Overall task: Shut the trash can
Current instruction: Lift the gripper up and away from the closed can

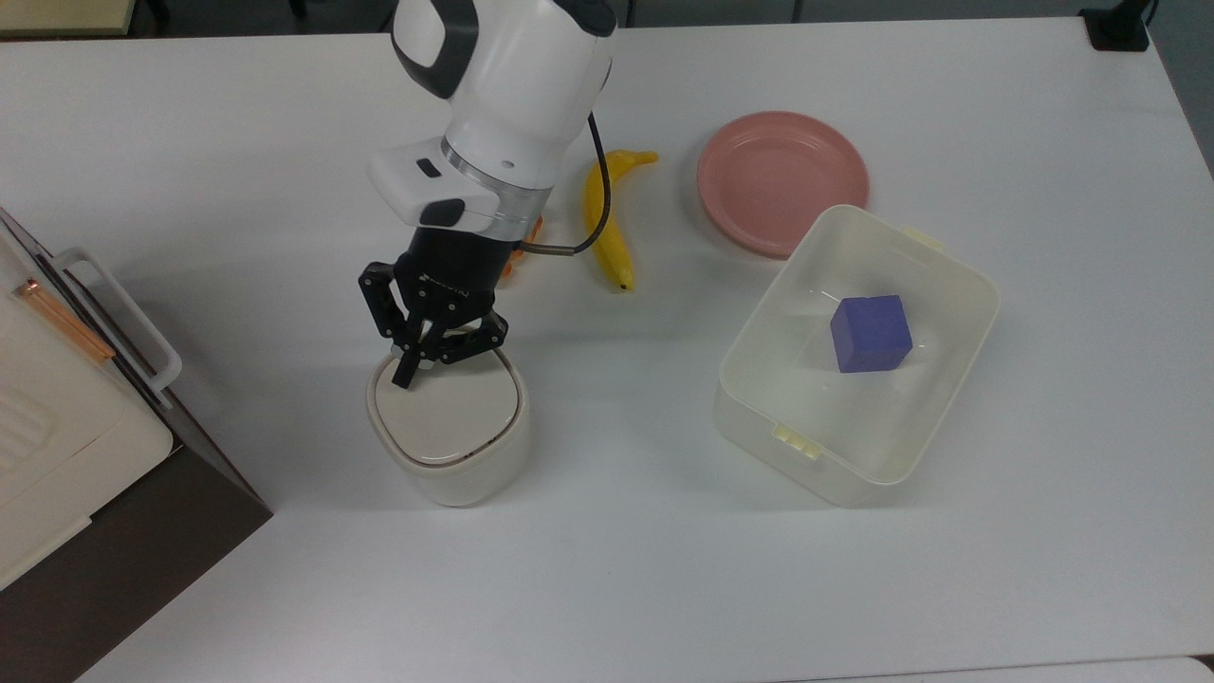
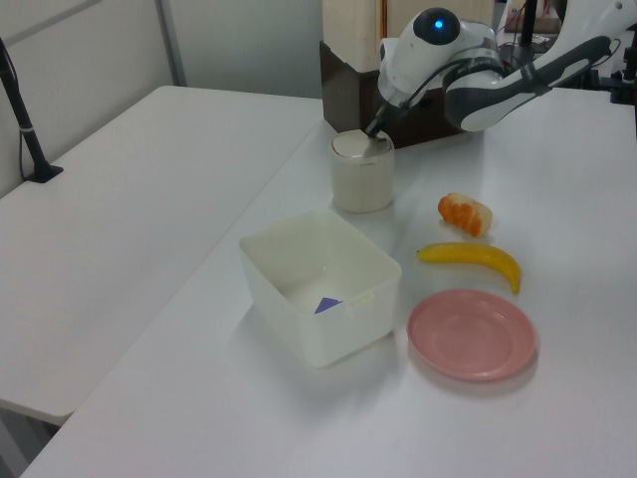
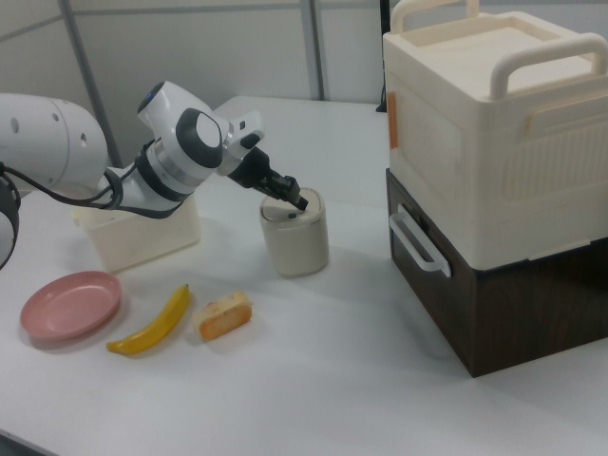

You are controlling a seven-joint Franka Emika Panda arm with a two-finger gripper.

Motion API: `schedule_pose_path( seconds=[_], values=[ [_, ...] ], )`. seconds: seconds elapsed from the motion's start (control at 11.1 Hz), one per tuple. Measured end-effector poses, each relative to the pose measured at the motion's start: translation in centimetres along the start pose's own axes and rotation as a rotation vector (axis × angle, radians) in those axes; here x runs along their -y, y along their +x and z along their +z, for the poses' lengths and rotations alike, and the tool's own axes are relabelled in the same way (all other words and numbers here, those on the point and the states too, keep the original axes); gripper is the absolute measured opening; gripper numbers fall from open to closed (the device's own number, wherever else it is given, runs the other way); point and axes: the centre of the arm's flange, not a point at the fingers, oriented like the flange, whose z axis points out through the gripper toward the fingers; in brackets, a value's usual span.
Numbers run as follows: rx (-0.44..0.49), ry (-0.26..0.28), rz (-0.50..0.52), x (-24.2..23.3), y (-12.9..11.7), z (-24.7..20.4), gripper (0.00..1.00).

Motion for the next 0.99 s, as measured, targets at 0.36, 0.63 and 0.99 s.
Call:
schedule_pose_path(
  seconds=[0.36, 0.63, 0.99],
  values=[
    [0.086, 0.156, 0.321, -6.7, 4.2, -8.3, 0.00],
    [0.324, 0.292, 0.191, -11.4, 3.2, -15.5, 0.00],
    [0.464, 0.406, -0.024, -17.1, 0.6, -22.6, 0.00]
  ],
)
